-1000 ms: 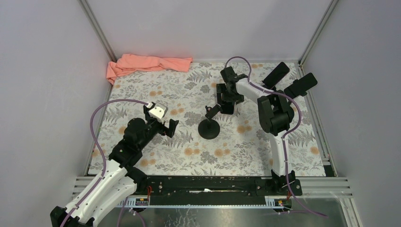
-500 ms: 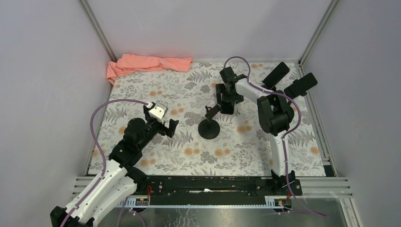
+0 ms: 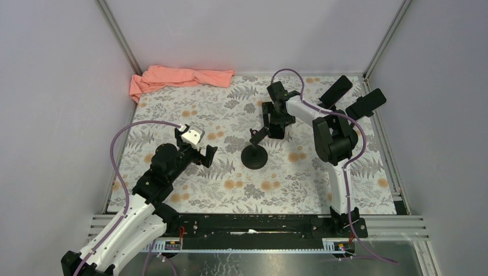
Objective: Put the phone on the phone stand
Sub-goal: Pick up the phone at the center of the board.
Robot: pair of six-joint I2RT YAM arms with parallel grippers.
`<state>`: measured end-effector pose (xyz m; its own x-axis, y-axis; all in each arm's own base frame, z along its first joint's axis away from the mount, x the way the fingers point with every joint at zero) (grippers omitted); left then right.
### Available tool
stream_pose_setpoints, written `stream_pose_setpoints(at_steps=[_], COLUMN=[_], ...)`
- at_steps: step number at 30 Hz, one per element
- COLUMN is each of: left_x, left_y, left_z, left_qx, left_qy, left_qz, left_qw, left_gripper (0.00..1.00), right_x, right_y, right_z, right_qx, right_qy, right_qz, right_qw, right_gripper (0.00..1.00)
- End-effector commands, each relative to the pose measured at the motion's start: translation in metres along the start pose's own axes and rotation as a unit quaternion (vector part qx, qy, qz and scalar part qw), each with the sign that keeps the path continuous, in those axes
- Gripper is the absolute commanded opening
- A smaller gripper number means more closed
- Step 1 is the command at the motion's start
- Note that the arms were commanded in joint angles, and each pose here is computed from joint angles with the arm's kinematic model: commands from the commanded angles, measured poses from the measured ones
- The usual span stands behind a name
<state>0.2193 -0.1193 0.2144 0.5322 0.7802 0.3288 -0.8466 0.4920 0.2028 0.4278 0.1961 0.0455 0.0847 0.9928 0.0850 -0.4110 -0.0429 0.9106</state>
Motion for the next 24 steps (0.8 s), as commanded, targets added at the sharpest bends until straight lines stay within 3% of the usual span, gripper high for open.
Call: stream_pose_setpoints(at_steps=[1,6,24], left_x=[0.008,0.008,0.008], left_y=[0.002,0.002,0.003], left_z=[0.008,0.008,0.008], left_qx=[-0.009,-0.009,-0.009], left_qy=[-0.009,-0.01,-0.008], left_qz=[0.015,0.015,0.015], left_qw=[1.0,1.0,1.0], left_gripper=[0.99,0.99,0.99], right_x=[-0.012,-0.013,-0.017], right_y=[-0.027,-0.03,-0.004], right_z=[-0.049,-0.051,-0.026], right_qx=[0.082,0.087,0.04], right_qy=[0.029,0.032,0.059], right_qz=[-0.033,-0.033,-0.017], right_qw=[0.996,0.995,0.997], right_gripper=[0.94,0.91,0.62])
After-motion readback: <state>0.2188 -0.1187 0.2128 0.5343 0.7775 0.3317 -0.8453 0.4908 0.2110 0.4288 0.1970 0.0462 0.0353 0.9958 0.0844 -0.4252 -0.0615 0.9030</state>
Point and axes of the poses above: each gripper's point midway between its finger pads, its own y axis back along the fingers, its own x axis along the line the jaws close on, z = x × y, the point moved 4 cm from there along y, back along the fingers, and after that the axes turned 13 degrees about -y, right-handed, at the moved point
